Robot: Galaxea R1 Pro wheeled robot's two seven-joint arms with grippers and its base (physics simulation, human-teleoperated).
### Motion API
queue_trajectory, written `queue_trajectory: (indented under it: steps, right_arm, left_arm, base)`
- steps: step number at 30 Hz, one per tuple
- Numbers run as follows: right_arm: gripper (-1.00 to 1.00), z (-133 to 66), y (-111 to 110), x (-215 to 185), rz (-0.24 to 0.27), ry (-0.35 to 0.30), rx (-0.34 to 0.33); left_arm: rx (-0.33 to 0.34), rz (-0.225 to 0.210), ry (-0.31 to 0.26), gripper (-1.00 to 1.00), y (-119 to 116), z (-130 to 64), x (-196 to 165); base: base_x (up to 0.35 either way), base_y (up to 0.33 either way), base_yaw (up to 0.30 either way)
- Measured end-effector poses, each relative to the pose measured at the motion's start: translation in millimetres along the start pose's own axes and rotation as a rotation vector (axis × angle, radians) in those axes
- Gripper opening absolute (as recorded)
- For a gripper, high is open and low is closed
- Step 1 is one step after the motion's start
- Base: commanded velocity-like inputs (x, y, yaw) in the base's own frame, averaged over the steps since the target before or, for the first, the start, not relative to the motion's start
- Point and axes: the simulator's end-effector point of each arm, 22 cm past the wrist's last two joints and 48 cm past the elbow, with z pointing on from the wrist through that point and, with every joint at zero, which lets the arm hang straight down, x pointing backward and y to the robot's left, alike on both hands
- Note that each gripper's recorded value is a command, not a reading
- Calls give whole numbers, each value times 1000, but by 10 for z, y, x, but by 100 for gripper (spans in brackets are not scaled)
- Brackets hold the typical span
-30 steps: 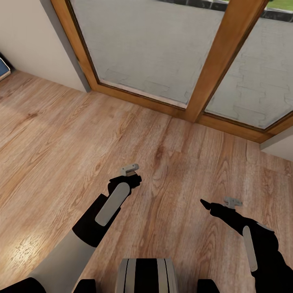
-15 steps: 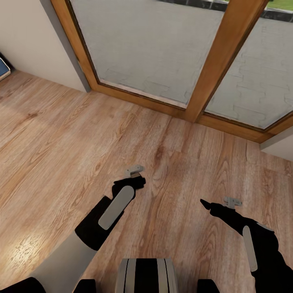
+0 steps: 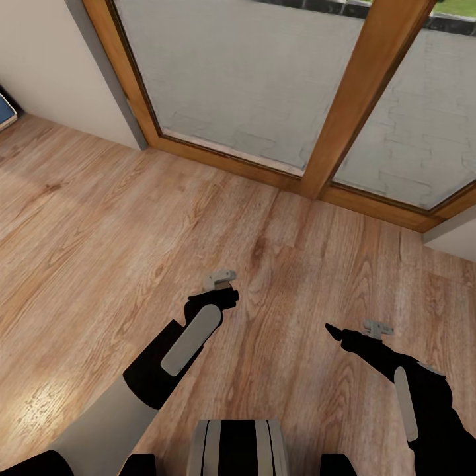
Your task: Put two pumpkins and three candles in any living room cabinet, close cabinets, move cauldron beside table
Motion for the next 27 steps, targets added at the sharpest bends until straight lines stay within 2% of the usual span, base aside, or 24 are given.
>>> queue_trajectory:
  steps: [24, 27]
  right_arm:
    - [100, -264, 213, -393, -17, -81, -30]
    - [100, -283, 313, -423, -32, -83, -48]
  left_arm:
    - [25, -3, -86, -100, -113, -434, -337]
    - [28, -3, -97, -100, -130, -495, -377]
  base:
    - [0, 0, 0]
    - [0, 0, 0]
